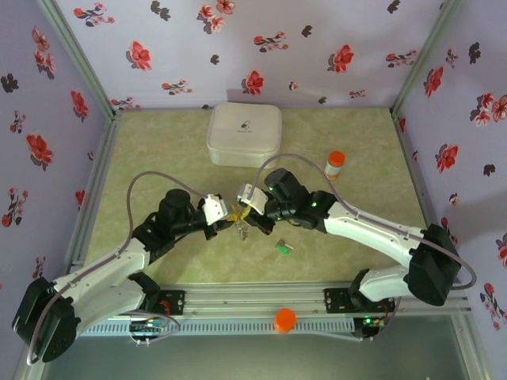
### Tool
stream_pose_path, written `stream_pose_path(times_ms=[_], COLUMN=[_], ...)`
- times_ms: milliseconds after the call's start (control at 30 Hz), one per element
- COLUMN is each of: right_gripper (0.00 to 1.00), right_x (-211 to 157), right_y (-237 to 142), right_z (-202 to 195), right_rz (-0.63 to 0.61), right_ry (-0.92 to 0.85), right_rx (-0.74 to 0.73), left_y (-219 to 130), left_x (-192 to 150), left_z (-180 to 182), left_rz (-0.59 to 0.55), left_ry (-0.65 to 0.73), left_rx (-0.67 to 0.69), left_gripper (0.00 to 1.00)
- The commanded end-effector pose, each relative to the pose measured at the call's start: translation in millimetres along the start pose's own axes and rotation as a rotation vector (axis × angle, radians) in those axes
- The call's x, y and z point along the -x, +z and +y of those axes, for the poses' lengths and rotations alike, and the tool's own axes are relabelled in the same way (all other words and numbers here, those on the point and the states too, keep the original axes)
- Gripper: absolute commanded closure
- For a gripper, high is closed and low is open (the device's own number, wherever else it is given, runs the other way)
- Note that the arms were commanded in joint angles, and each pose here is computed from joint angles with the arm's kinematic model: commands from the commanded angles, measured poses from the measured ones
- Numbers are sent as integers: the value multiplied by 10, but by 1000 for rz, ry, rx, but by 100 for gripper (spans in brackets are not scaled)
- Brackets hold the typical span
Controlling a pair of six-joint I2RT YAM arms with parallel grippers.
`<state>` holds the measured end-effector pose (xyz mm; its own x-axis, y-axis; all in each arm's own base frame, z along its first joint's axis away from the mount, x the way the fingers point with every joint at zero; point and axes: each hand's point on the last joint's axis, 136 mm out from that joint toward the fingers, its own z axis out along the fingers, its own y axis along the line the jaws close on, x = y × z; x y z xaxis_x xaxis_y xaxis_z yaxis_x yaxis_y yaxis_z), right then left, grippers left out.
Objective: Put the keys on the keyring
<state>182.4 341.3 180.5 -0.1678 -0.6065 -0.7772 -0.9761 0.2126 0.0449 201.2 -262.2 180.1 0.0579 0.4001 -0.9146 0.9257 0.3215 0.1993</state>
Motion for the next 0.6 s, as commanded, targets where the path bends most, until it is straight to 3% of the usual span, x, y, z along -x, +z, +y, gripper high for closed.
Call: stream_pose_path(times_ms=[0,300,567], right_gripper=[100,100,100], right_x=[175,198,195], right_y=[-9,-5,-4], right_z=[245,221,225], right_rz=[-40,-34,-27], right_ry=[-29,-30,-28], right_rx=[117,107,109], left_y=[-26,-9,-2], left_x=[199,232,258], left_z=[121,-13,-33], left_rz=[-36,-38,-34], left_ry=[99,187,198], left_rx=[63,14,1], left_gripper=[78,80,92])
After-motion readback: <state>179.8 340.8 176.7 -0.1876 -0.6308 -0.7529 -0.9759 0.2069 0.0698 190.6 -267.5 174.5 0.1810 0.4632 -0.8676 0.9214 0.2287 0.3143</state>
